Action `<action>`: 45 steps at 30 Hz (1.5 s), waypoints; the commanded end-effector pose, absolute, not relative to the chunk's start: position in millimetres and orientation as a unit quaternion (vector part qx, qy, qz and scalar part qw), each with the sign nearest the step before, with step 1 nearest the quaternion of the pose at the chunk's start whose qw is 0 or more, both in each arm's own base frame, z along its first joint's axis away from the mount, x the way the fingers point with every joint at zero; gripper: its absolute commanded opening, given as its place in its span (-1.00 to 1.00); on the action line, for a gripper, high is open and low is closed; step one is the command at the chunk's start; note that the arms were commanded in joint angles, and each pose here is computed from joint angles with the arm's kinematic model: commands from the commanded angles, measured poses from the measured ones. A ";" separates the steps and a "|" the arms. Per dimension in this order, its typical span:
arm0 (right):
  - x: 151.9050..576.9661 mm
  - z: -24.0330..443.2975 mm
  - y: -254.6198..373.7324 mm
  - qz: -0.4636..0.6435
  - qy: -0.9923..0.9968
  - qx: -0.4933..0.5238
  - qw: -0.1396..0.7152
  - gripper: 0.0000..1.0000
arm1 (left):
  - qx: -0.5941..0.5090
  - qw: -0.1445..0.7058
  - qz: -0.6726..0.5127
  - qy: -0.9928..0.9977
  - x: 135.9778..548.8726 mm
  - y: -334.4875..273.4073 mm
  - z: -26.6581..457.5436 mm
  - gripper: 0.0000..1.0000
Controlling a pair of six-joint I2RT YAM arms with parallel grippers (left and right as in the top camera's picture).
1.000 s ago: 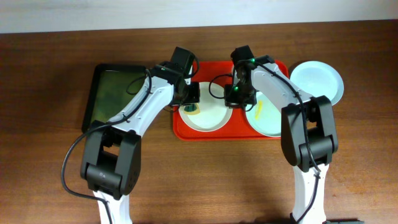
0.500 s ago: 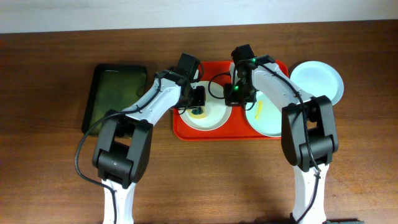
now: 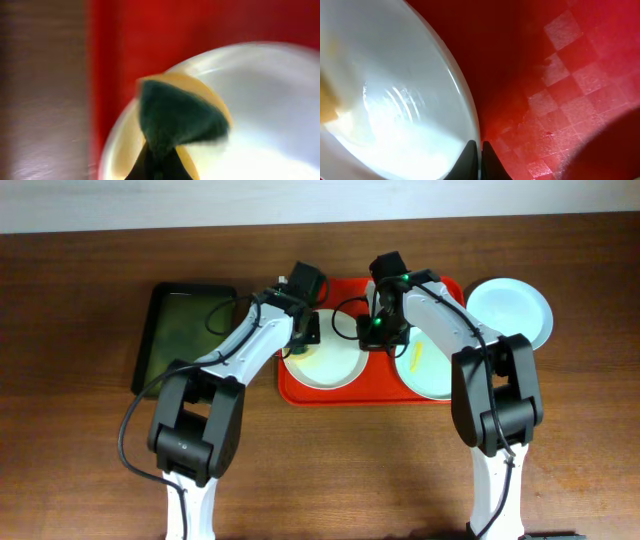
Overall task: Clean dirty plates on tray and stack at the side
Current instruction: 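Scrub the cream plate with the sponge in left gripper, then lift cream plate with right gripper and stack it on the light blue plate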
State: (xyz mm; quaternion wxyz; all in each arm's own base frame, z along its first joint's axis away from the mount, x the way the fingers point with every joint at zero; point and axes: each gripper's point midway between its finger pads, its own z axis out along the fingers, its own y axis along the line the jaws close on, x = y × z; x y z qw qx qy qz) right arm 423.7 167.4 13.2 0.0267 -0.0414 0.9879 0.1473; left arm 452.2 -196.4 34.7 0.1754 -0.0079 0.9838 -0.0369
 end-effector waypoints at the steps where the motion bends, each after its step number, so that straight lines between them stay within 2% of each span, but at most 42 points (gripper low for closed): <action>1: 423.7 6.5 161.1 0.135 0.990 -0.041 0.022 -0.92 | -0.006 0.171 -0.165 0.971 455.1 -241.1 63.8 -1.00; 7: 423.7 6.5 161.1 0.135 0.990 -0.041 0.022 -0.92 | -0.008 0.144 -0.133 0.981 452.3 -237.5 19.5 -1.00; 13: 423.8 6.5 161.0 0.135 0.990 -0.041 0.022 -0.92 | -0.053 0.172 0.099 0.979 456.0 -140.1 14.7 -1.00; 15: 424.1 6.5 161.1 0.135 0.990 -0.041 0.022 -0.92 | -0.056 0.184 0.142 0.971 457.0 -124.6 22.8 -1.00; 19: 425.5 6.7 161.5 0.136 0.990 -0.042 0.025 -0.92 | -0.063 0.215 0.118 0.968 462.5 -129.8 61.7 -1.00; 25: 419.6 11.1 159.9 0.134 0.990 -0.046 0.017 -0.92 | -0.147 0.254 -0.051 0.955 461.9 -160.5 137.5 -1.00; 28: 423.4 39.1 160.9 0.138 0.987 -0.066 0.043 -0.92 | -0.148 0.254 -0.018 0.956 458.8 -125.9 148.0 -1.00; 30: 428.2 62.7 156.8 0.125 0.987 -0.071 0.069 -0.92 | -0.156 0.214 0.015 0.964 446.1 -90.3 138.1 -1.00; 34: 444.0 131.1 124.6 0.006 0.983 -0.069 0.168 -0.92 | -0.211 0.139 0.051 0.966 418.1 -30.5 125.9 -1.00; 38: 450.4 194.4 97.6 -0.135 0.954 -0.062 0.262 -0.92 | -0.225 0.092 0.061 0.968 397.0 -15.4 121.1 -1.00; 43: 442.1 245.5 93.5 -0.298 0.895 -0.122 0.309 -0.92 | -0.224 0.077 0.068 0.969 389.0 -13.2 119.6 -1.00; 45: 435.5 265.4 102.1 -0.383 0.852 -0.177 0.310 -0.92 | -0.224 0.078 0.075 0.968 388.6 -10.9 119.9 -1.00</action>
